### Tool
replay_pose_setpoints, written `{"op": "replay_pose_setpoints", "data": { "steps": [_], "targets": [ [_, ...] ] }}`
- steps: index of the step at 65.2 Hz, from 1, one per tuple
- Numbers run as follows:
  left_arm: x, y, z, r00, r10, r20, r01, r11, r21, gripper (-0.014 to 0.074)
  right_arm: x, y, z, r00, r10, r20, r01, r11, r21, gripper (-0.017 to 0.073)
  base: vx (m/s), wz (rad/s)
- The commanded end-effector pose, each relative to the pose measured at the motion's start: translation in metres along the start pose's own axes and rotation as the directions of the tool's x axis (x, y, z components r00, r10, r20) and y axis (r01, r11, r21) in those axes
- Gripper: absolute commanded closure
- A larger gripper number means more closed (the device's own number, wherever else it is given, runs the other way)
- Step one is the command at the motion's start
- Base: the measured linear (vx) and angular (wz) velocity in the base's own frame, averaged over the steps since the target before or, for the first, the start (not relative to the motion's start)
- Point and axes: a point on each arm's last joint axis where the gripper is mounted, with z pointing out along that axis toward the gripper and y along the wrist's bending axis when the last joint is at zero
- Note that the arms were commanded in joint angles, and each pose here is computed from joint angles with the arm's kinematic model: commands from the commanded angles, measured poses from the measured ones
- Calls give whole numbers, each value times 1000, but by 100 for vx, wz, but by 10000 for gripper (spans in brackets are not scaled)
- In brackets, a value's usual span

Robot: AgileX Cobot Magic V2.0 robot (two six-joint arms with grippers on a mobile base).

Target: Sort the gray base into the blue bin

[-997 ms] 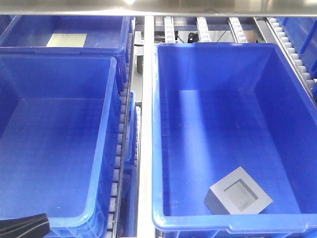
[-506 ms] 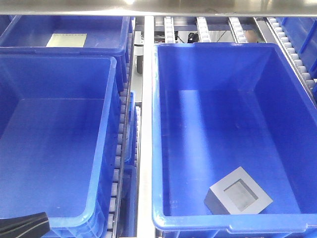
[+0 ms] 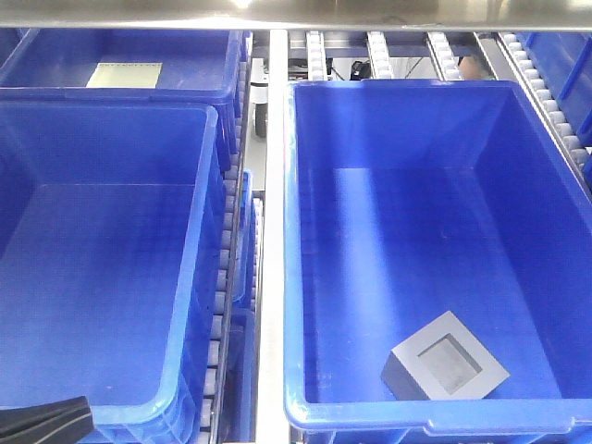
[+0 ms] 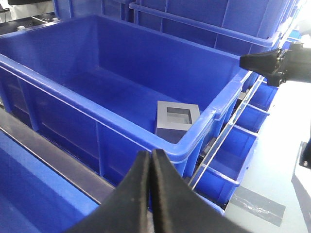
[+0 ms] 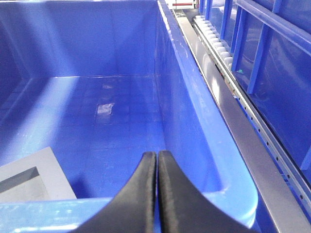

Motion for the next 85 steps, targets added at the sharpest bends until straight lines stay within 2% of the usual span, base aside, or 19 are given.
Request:
{"op": "replay_pose_setpoints", "data": {
  "steps": [1, 17, 28, 36, 44, 52, 56, 61, 66, 73, 82, 85],
  "targets": [
    [-14, -1, -2, 996, -5, 91, 4, 1000, 11, 591, -6, 0, 0, 997, -14, 71, 14, 1000, 3, 564, 0, 0],
    [-14, -1, -2, 996, -2, 88, 1, 1000, 10, 591, -6, 0, 0, 997, -14, 71, 14, 1000, 3, 564, 0, 0],
    [-23, 0, -14, 977, -6, 211, 6, 1000, 0, 591, -6, 0, 0, 997, -14, 71, 14, 1000, 3, 564, 0, 0],
    [-24, 5, -33, 960, 5, 280, 18, 997, -81, 591, -6, 0, 0, 997, -14, 71, 14, 1000, 3, 564, 0, 0],
    [-20, 11, -49, 951, 37, 307, 35, 974, -223, 591, -6, 0, 0, 997, -14, 71, 14, 1000, 3, 564, 0, 0],
    [-18, 14, -63, 937, 68, 343, 69, 925, -374, 591, -6, 0, 0, 997, -14, 71, 14, 1000, 3, 564, 0, 0],
    [-16, 14, -70, 932, 84, 351, 86, 893, -443, 591, -6, 0, 0, 997, -14, 71, 14, 1000, 3, 564, 0, 0],
    [-12, 13, -75, 929, 104, 356, 106, 845, -524, 591, -6, 0, 0, 997, -14, 71, 14, 1000, 3, 564, 0, 0],
    [-4, 15, -76, 924, 143, 355, 112, 786, -609, 591, -6, 0, 0, 997, -14, 71, 14, 1000, 3, 564, 0, 0],
    [13, 20, -72, 921, 171, 350, 133, 709, -693, 591, -6, 0, 0, 997, -14, 71, 14, 1000, 3, 564, 0, 0],
    [35, 30, -63, 930, 171, 325, 151, 627, -764, 591, -6, 0, 0, 997, -14, 71, 14, 1000, 3, 564, 0, 0],
    [43, 34, -60, 934, 168, 316, 156, 605, -781, 591, -6, 0, 0, 997, -14, 71, 14, 1000, 3, 564, 0, 0]
  ]
}}
